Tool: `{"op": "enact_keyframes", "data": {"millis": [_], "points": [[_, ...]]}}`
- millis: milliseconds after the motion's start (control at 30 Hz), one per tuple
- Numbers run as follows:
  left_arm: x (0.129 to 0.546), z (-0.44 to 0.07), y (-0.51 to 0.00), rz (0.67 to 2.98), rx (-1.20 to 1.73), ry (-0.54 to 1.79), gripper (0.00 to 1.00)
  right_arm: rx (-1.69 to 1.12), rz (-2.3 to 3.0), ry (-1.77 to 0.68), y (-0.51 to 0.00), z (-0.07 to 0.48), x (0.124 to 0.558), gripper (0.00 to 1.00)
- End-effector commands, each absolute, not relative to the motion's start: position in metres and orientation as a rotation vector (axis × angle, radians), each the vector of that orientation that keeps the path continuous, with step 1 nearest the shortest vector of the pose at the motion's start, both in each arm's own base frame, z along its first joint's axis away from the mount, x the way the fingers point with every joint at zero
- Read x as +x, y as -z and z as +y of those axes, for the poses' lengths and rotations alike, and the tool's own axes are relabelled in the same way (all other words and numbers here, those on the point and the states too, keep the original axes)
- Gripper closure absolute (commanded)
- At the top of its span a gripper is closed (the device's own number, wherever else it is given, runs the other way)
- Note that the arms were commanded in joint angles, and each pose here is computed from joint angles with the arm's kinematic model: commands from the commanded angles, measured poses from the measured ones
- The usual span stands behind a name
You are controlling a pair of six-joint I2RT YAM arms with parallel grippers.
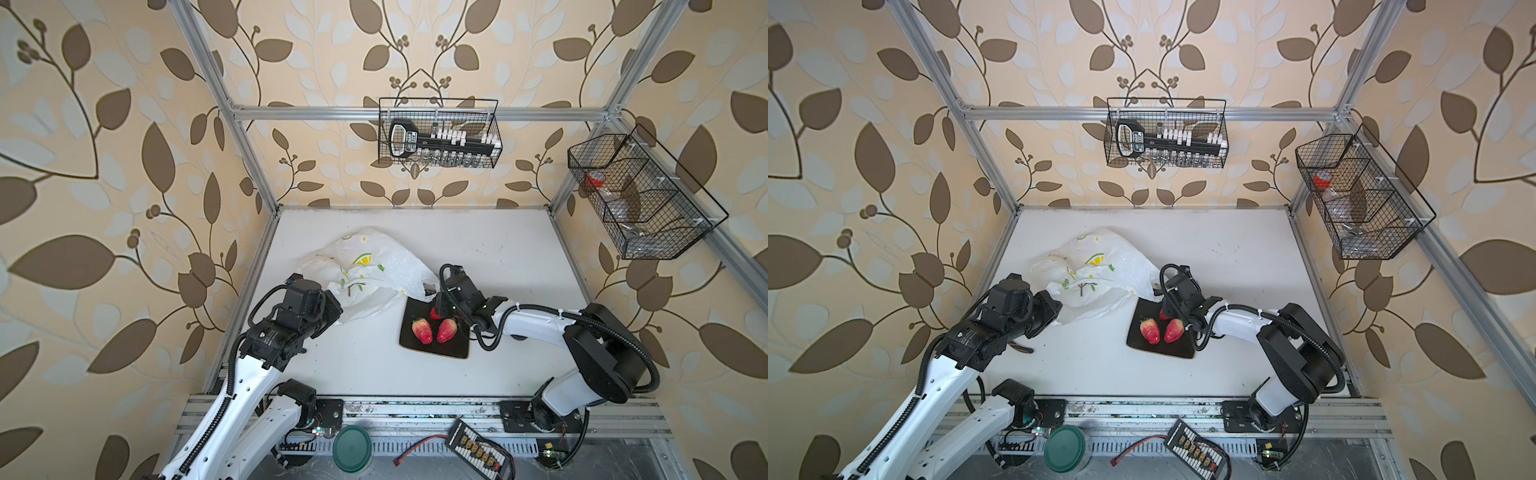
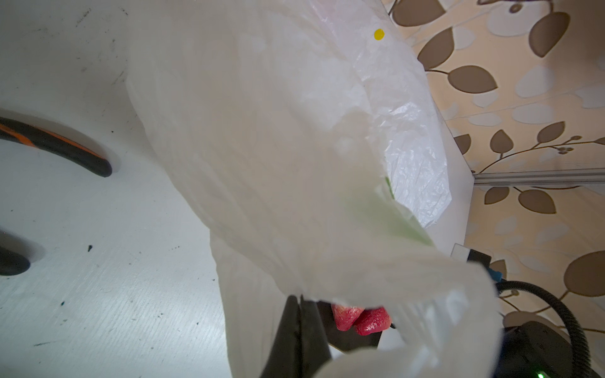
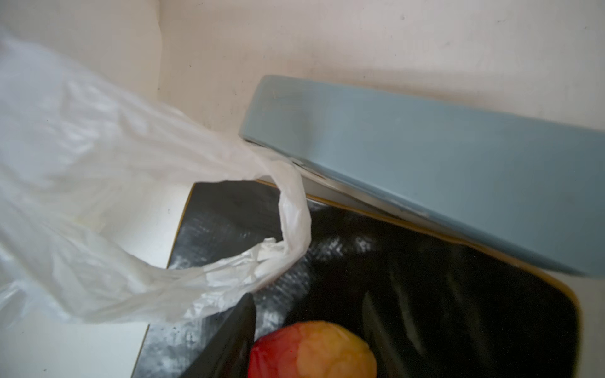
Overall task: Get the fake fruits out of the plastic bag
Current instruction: 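Carry the red apple out and set it on the black pad, then release the apple and reach the right gripper back into the bag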
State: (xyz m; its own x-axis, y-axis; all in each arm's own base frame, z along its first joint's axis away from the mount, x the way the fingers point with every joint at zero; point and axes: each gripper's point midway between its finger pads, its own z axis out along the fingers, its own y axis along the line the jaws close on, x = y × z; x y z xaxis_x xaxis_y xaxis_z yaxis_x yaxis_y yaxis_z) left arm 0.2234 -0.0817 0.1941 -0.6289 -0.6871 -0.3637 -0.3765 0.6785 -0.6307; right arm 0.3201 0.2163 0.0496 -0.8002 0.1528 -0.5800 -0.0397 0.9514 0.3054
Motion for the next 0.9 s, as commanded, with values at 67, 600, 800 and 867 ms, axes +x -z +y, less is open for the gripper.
{"op": "enact_keyframes", "data": {"millis": [67, 600, 800, 867], "points": [[0.224, -0.082, -0.197, 2.273, -0.797, 0.686, 1.0, 0.1, 2.454, -0.412, -0.05, 0.214, 0.322, 0.31], [0.224, -0.083, -0.197, 2.271, -0.797, 0.699, 1.0, -0.364, 2.049, -0.595, -0.212, 0.255, 0.289, 0.38], [0.222, -0.083, -0.196, 2.273, -0.798, 0.7, 1.0, -0.698, 1.934, -0.65, -0.222, 0.333, 0.257, 0.46], [0.221, -0.082, -0.196, 2.273, -0.799, 0.697, 1.0, -0.76, 1.921, -0.682, -0.217, 0.363, 0.252, 0.48]]}}
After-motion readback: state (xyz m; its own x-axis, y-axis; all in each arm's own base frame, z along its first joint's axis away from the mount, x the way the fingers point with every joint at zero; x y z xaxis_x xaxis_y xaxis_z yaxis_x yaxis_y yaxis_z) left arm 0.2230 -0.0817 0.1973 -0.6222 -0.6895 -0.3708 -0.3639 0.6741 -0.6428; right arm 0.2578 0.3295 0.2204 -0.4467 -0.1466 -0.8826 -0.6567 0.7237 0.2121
